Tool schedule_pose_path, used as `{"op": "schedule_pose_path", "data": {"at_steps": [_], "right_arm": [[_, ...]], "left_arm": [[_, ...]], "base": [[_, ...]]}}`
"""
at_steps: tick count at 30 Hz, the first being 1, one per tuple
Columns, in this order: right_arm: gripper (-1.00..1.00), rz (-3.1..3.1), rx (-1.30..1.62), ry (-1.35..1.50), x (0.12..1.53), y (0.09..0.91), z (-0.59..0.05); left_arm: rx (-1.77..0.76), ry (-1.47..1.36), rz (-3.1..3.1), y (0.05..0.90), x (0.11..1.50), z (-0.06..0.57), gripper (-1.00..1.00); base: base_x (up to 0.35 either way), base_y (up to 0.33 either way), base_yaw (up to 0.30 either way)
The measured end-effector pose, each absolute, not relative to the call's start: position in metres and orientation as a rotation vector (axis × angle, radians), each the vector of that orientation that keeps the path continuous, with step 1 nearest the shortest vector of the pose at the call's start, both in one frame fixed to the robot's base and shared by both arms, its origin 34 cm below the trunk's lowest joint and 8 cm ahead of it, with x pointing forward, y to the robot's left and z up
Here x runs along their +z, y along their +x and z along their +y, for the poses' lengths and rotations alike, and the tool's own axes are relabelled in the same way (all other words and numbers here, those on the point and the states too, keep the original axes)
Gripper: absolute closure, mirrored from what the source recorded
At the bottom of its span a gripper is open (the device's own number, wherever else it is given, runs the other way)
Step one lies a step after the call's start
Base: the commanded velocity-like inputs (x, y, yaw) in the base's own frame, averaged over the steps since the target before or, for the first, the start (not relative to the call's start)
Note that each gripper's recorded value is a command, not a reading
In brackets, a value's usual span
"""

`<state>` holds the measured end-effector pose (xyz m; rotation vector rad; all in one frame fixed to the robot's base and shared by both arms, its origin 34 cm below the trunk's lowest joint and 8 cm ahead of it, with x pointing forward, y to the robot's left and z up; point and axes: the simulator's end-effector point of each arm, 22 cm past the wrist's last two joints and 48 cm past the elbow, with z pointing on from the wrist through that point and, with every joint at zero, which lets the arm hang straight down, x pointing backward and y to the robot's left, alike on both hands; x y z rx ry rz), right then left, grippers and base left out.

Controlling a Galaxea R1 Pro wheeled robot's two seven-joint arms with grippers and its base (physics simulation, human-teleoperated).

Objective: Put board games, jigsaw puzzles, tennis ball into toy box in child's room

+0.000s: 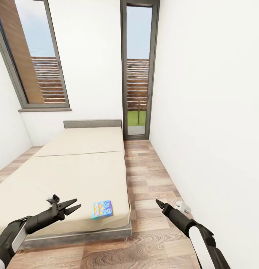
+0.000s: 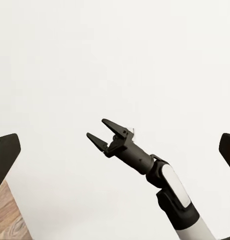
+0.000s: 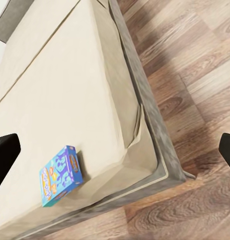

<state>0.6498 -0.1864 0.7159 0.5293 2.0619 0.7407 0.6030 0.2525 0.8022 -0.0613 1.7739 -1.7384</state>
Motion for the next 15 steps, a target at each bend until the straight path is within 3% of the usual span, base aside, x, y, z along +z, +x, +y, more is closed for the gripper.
{"op": "schedule_pose_path", "data": {"at_steps": [15], "right_arm": [[-1.00, 2.057, 0.748, 0.524, 0.700, 0.648, -0.185]], "left_arm": [[-1.707, -0.172, 1.849, 0.612, 0.747, 0.214, -1.00]], "base": [[0.000, 0.000, 0.000]]}}
